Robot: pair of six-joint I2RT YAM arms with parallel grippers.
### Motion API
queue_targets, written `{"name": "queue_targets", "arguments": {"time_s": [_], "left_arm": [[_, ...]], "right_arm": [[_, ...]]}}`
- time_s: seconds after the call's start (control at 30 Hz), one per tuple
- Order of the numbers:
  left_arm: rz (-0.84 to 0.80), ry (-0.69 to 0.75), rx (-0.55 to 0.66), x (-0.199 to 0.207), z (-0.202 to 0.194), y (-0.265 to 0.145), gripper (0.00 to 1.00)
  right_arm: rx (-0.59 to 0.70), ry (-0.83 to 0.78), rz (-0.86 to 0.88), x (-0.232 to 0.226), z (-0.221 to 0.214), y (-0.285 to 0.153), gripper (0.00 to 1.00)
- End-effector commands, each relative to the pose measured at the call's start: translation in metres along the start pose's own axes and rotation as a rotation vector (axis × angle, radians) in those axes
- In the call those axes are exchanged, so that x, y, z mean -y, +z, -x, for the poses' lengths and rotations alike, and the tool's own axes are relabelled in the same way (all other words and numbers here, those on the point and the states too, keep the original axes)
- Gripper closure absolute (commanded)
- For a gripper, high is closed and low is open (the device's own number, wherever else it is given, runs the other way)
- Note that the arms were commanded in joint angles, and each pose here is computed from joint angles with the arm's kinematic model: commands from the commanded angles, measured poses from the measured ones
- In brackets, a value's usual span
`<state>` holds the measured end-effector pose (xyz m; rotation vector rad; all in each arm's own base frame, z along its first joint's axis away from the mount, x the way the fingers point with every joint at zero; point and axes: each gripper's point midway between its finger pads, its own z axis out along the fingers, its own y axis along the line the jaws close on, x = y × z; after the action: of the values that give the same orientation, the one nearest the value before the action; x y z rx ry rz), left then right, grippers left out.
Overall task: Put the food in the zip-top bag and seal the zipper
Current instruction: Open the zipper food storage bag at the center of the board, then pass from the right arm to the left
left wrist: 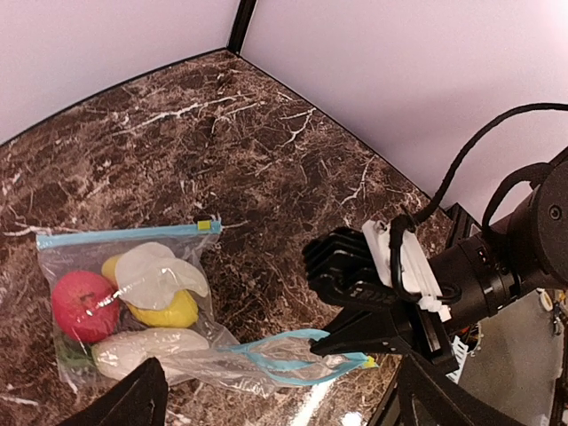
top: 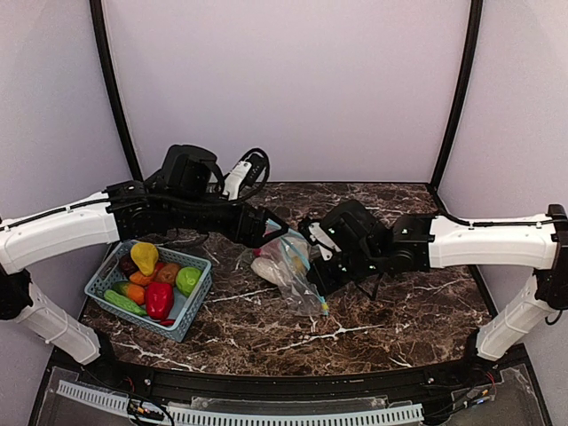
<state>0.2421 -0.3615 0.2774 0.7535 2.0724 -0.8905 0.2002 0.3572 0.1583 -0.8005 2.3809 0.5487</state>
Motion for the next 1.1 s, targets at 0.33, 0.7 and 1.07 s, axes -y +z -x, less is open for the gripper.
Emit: {"name": "queue_targets", "arguments": {"time_s": [0.33, 0.7, 1.07], "left_arm": [[0.051, 0.227, -0.186, -0.016, -0.029, 0.024, 0.04], [0.132, 0.236, -0.2, -0.033, -0.029, 0.039, 0.31], [0.104, 0.251, -0.233, -0.032, -0.042, 0.041, 0.54]], "right_arm": [[-0.017, -0.051, 0.024, -0.016, 0.005, 0.0, 1.0], [-0.027, -0.063, 0.03, -0.02, 0.003, 0.001, 1.0], [-0.029, -0.066, 0.027, -0.02, 0.004, 0.004, 1.0]]}}
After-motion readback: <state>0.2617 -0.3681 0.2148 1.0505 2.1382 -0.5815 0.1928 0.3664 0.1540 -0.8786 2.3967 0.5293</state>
